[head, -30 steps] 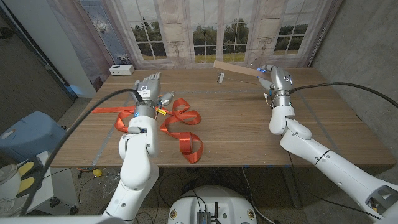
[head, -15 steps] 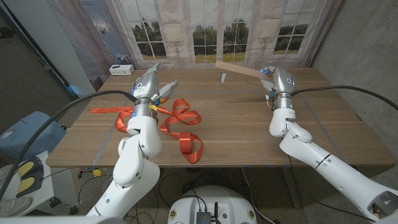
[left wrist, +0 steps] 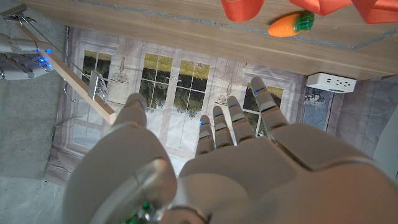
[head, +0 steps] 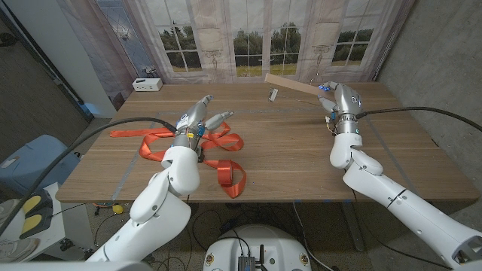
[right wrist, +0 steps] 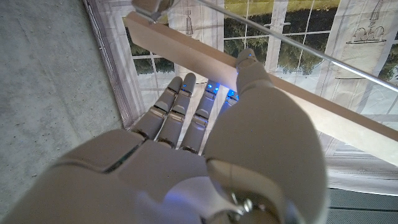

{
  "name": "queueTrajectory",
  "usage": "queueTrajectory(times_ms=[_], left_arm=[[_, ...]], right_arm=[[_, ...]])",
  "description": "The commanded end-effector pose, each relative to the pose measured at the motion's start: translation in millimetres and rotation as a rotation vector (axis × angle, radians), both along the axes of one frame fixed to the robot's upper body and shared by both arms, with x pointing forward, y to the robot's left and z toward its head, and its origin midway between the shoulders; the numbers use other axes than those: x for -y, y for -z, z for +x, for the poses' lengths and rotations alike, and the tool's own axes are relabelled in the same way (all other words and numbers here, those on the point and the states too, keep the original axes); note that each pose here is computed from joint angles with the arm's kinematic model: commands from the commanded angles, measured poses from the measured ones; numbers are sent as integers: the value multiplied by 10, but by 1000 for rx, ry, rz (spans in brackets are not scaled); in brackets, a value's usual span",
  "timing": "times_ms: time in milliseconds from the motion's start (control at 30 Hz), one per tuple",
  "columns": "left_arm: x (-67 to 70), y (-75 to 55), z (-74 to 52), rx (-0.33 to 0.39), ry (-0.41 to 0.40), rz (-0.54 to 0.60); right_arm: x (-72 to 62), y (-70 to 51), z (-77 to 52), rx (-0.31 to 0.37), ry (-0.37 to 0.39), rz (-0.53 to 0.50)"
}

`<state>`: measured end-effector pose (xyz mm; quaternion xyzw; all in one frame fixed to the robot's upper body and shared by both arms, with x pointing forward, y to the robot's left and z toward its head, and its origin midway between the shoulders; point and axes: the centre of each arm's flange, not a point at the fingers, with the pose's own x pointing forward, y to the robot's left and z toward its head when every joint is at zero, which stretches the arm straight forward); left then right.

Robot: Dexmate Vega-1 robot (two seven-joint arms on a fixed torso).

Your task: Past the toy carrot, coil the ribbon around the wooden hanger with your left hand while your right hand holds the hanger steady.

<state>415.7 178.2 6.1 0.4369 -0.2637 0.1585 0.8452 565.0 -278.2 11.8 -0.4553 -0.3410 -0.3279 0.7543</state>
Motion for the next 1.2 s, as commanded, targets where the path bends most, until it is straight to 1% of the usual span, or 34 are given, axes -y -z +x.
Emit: queueTrajectory(times_ms=[33,67,133,233,267,300,333,367,400,467,500,533,667,800,967,1100,1200], left_arm=[[96,165,-115,-181,2,105],[94,162,-120,-205,6,130],[83,153,-139,-230,3,176],[67,124,-183,-256,9,251],[60,87,-219,-265,3,312],[59,68,-236,-269,-4,344],[59,68,-236,-272,-8,346],[63,27,-272,-266,-16,399],[67,6,-291,-265,-24,429],[78,-38,-324,-270,-41,477],[78,-39,-324,-274,-48,480],[86,-87,-349,-283,-54,522],[94,-191,-384,-325,-93,611],[88,-311,-376,-387,-134,696],[109,-459,-314,-475,-194,802],[105,-526,-271,-514,-227,859],[92,-549,-245,-544,-230,889]], right_arm=[[124,74,-111,7,3,12],[135,77,-113,6,3,12],[151,89,-111,3,2,12],[170,110,-107,0,-1,13],[177,120,-106,-2,-2,13],[178,123,-106,-2,-3,11],[178,123,-106,-2,-3,11],[179,128,-111,-1,-3,11],[177,130,-115,0,-4,12],[172,138,-123,2,-4,14],[172,138,-123,2,-4,14],[162,146,-133,5,-3,14],[143,161,-160,12,4,24],[125,170,-195,23,18,40],[79,183,-233,33,33,56],[40,208,-259,38,43,64],[26,225,-279,40,51,73]])
